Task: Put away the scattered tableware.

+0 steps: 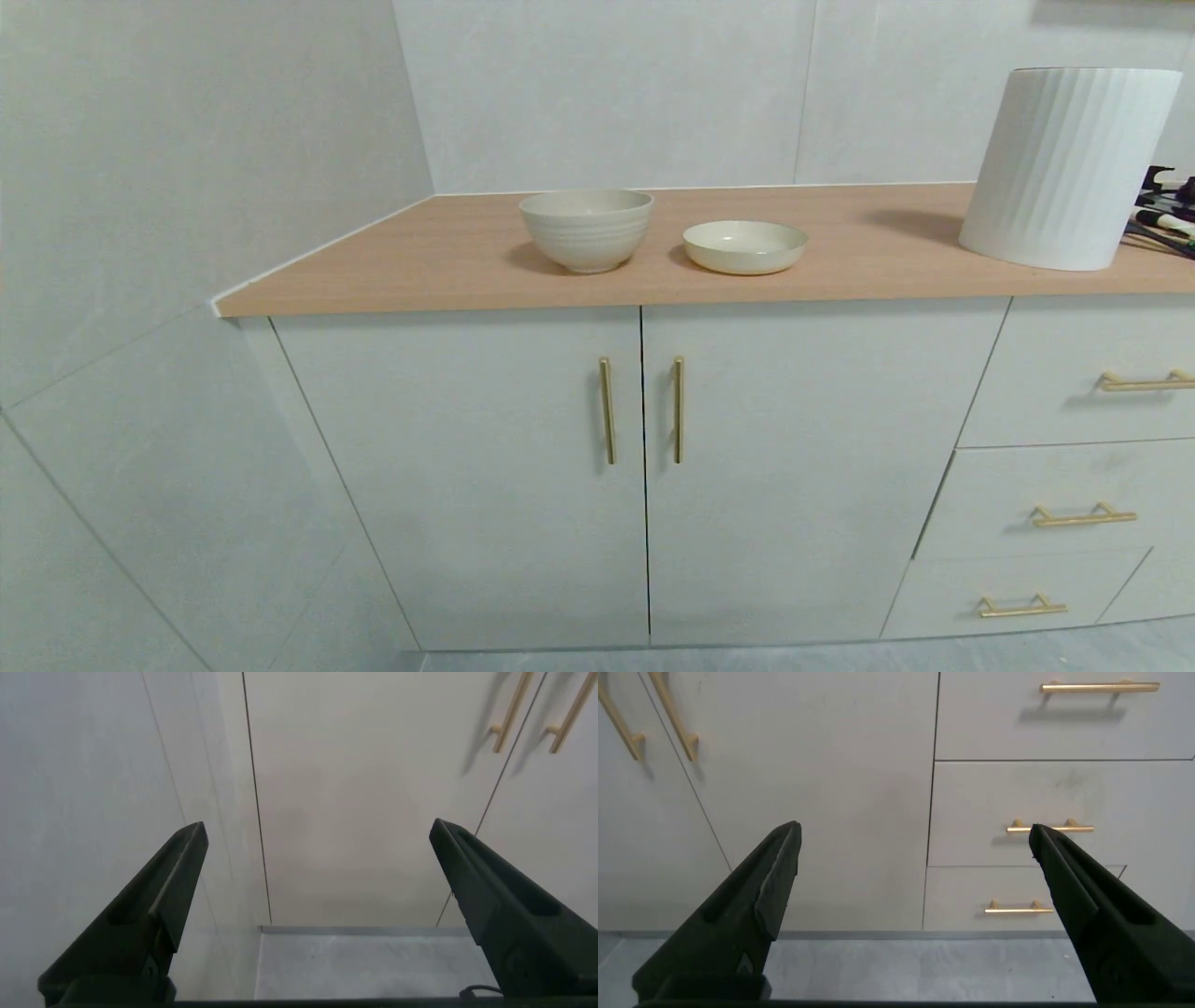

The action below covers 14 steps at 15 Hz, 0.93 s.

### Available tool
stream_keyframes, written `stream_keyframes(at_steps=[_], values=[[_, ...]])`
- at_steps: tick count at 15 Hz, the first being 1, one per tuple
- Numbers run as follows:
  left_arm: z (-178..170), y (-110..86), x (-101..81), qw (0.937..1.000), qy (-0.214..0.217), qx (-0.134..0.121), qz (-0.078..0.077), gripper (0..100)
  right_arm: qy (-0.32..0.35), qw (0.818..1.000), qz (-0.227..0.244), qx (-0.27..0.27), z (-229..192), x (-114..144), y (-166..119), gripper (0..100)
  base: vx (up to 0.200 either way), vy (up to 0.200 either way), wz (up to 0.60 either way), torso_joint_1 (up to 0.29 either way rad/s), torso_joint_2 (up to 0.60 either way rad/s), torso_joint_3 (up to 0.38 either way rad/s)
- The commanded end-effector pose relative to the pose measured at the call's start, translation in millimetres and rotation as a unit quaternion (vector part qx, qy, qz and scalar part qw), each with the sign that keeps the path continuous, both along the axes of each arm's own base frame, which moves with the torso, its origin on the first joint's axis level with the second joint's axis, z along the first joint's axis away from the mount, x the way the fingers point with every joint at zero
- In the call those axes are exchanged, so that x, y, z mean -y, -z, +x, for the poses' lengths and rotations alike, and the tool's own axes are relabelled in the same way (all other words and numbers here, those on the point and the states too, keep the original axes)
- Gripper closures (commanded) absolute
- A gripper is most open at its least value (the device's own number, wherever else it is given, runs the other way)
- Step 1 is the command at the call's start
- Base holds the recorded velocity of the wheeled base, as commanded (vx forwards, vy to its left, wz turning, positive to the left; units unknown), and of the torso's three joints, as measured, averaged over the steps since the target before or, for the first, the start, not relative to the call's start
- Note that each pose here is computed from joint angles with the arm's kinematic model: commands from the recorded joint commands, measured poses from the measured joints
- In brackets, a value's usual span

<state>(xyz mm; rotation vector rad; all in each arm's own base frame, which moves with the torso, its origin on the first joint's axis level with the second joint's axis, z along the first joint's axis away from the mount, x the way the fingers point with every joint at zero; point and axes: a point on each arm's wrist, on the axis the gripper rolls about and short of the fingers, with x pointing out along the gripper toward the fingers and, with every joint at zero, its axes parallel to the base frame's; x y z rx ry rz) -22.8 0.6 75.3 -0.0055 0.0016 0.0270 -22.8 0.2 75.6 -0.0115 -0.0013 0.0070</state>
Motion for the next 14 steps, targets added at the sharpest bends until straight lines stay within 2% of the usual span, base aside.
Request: stream_keyframes(at_steps=[1,13,14], values=[[0.0,0.0,0.0,1.0,0.0,0.0,0.0,0,0.0,1.0,0.0,0.0,0.0,0.0,0.0,0,0.0,0.0,0.0,0.0,0.0,0.0],[0.0,0.0,0.0,1.0,0.0,0.0,0.0,0,0.0,1.0,-0.001,0.0,0.0,0.0,0.0,0,0.0,0.0,0.0,0.0,0.0,0.0],[0.0,0.0,0.0,1.0,0.0,0.0,0.0,0,0.0,1.0,-0.001,0.0,0.0,0.0,0.0,0,0.0,0.0,0.6,0.002,0.0,0.002]])
